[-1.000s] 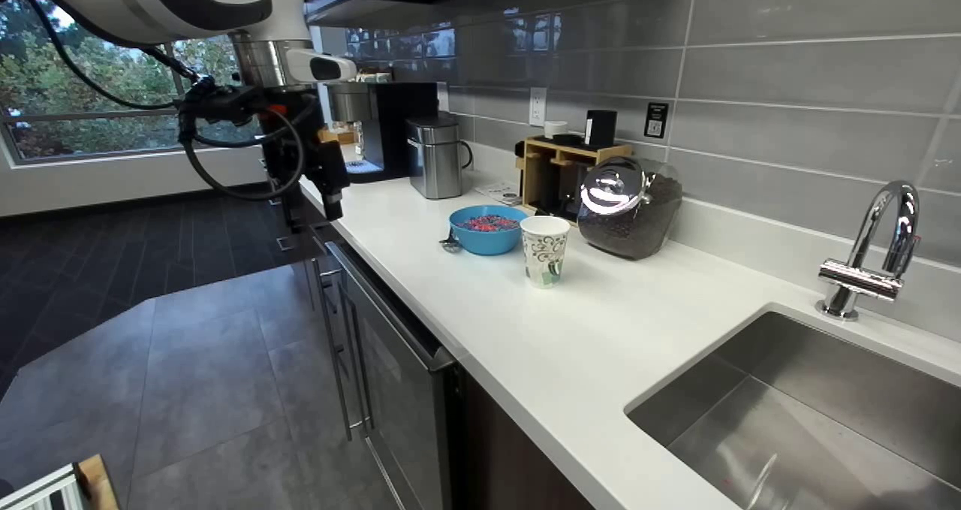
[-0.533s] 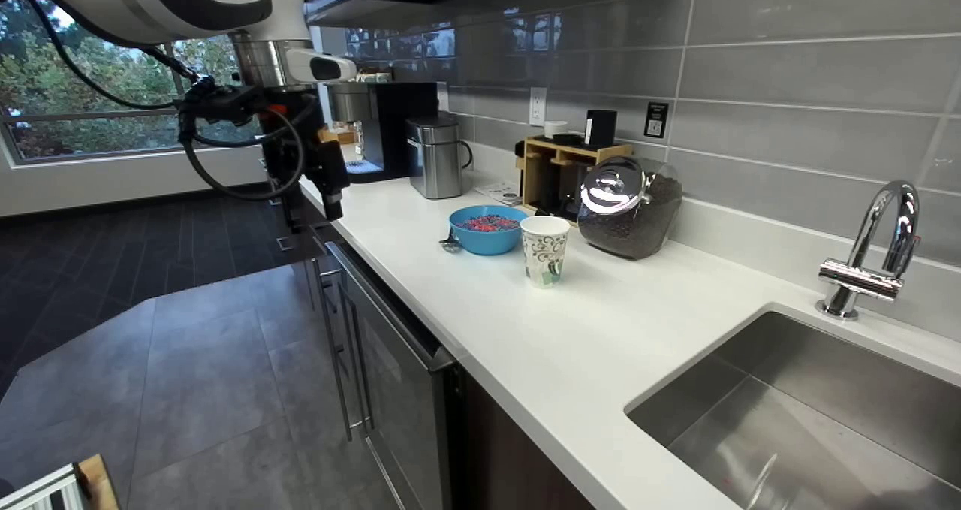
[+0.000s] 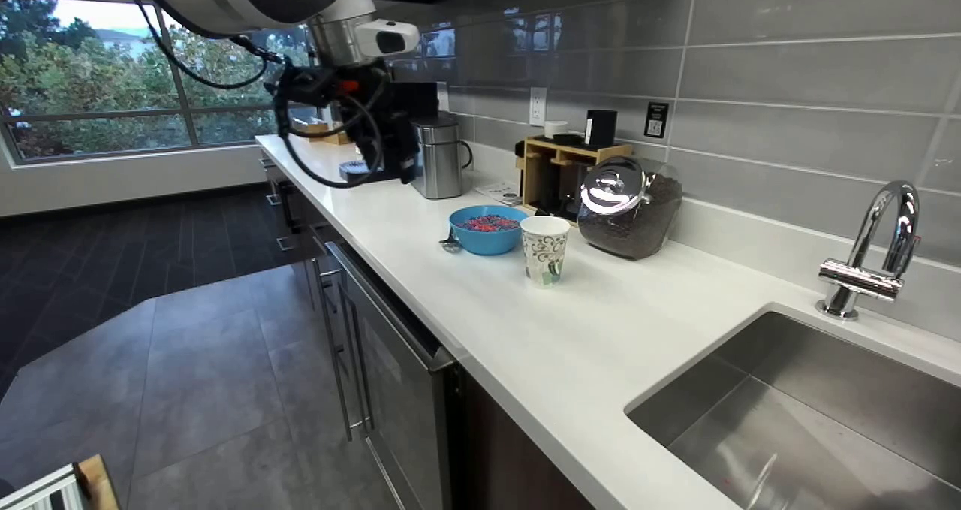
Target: Remove the lid from the glass jug
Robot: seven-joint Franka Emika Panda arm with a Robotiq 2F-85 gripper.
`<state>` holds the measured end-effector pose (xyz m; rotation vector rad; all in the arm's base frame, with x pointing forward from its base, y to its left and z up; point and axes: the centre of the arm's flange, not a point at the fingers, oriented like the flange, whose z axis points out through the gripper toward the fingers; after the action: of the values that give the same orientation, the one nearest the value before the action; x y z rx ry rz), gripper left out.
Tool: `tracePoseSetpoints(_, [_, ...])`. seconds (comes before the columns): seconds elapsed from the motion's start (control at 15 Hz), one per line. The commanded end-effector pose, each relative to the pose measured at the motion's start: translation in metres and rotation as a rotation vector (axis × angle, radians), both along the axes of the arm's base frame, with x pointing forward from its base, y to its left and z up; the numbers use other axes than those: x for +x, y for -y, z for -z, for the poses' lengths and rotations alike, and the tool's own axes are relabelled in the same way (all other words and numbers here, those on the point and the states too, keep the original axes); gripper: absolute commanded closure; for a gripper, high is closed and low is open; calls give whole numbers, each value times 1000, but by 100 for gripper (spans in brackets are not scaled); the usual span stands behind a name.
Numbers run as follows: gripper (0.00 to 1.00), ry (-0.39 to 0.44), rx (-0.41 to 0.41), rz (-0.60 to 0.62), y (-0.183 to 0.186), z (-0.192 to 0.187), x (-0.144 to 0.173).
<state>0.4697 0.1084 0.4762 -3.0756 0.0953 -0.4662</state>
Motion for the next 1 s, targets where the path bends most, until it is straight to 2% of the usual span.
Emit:
tracePoseSetpoints(0.0, [0, 168, -24, 56, 20, -6, 75])
tracePoseSetpoints(0.07, [0, 227, -38, 62, 28, -8, 89])
tracePoseSetpoints(0.27, [0, 333, -62, 92, 56, -8, 127])
tracePoseSetpoints(0.73, [0, 382, -79, 181, 107, 15, 205])
tracePoseSetpoints(0.93, [0, 417, -100, 164, 121, 24, 231])
